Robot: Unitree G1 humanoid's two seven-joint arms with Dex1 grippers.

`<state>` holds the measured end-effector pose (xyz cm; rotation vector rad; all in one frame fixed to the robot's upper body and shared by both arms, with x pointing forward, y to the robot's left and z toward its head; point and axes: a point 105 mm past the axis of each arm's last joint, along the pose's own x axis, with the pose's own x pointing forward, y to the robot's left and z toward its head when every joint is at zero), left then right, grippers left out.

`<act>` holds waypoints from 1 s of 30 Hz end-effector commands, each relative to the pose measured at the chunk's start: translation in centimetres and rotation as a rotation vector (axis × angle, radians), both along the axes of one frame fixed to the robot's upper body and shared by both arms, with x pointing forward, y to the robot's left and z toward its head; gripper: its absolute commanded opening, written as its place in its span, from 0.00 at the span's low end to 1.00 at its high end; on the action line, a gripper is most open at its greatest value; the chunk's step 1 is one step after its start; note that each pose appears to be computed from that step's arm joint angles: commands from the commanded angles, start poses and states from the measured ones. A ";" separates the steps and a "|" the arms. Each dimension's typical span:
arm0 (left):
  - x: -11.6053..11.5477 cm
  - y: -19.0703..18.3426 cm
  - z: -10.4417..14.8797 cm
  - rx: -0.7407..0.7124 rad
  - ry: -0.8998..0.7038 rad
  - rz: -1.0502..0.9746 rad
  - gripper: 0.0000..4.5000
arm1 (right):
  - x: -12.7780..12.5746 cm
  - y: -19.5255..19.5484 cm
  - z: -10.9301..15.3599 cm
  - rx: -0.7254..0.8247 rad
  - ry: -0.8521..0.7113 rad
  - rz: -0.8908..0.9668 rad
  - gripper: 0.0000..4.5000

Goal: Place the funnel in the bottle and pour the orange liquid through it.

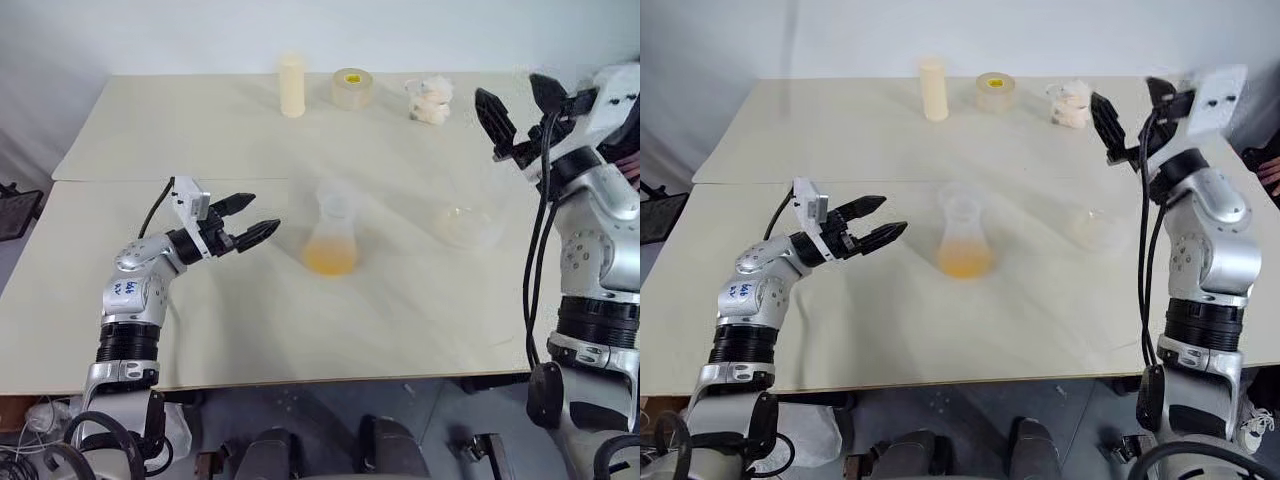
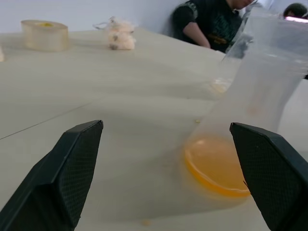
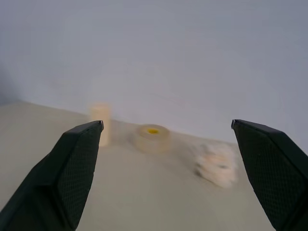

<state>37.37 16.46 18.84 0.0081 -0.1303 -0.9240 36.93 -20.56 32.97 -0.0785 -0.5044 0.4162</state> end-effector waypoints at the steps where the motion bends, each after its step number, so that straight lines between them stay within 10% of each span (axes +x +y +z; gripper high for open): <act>1: -0.7 0.0 1.4 0.014 -0.056 -0.027 1.00 | -2.9 3.1 0.8 -0.143 -0.034 0.186 1.00; 16: -4.1 0.6 -1.7 0.205 -0.052 -0.170 1.00 | -9.2 0.0 -12.7 -0.440 0.362 0.373 1.00; 30: -5.0 2.6 -1.7 0.294 -0.088 -0.190 1.00 | -9.4 -1.4 -15.9 -0.415 0.415 0.329 1.00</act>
